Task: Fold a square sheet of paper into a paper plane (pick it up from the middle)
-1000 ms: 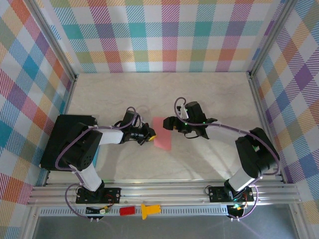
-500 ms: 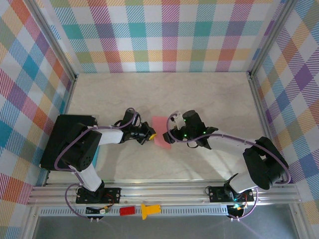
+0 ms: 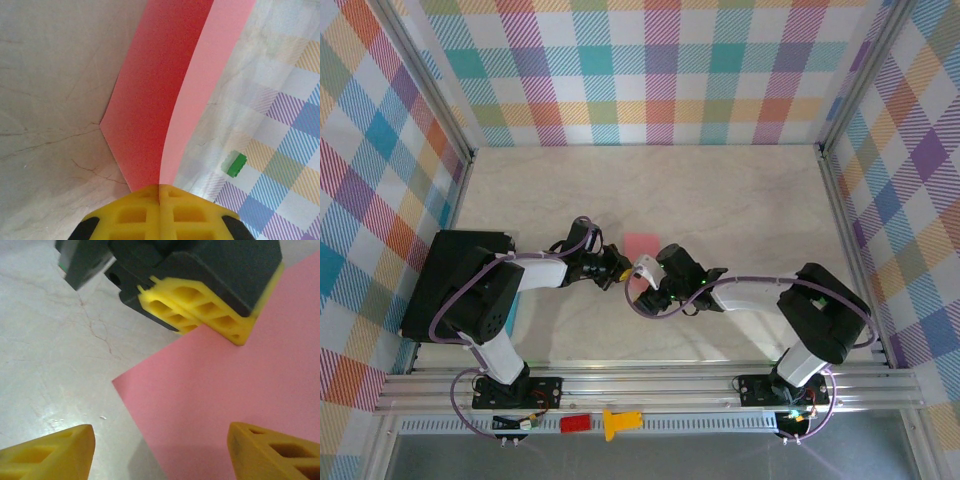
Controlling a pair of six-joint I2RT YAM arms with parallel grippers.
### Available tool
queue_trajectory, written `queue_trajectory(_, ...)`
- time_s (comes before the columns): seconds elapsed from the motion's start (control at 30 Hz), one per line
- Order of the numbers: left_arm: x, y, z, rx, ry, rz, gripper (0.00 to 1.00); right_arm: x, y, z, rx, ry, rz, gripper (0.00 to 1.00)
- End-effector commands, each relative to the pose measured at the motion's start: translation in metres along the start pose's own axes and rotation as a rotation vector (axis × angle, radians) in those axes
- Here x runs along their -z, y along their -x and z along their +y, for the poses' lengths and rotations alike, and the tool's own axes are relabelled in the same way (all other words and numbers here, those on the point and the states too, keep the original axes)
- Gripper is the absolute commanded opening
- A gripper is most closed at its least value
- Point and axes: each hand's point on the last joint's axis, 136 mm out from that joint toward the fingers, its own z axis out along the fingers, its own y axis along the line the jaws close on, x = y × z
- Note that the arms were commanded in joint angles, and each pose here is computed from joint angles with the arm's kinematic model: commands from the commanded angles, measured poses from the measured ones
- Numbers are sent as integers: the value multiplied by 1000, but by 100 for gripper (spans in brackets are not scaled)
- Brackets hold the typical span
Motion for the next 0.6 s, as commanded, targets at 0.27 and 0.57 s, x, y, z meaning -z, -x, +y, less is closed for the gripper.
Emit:
queue_trajectory(0.27,1,-3,-9,7,-1,13,0,8,25,-17,81,-111,-92,46)
queue_trajectory(0.57,1,-3,-9,4,2,12,0,5,26,-13,41,-82,-91,40)
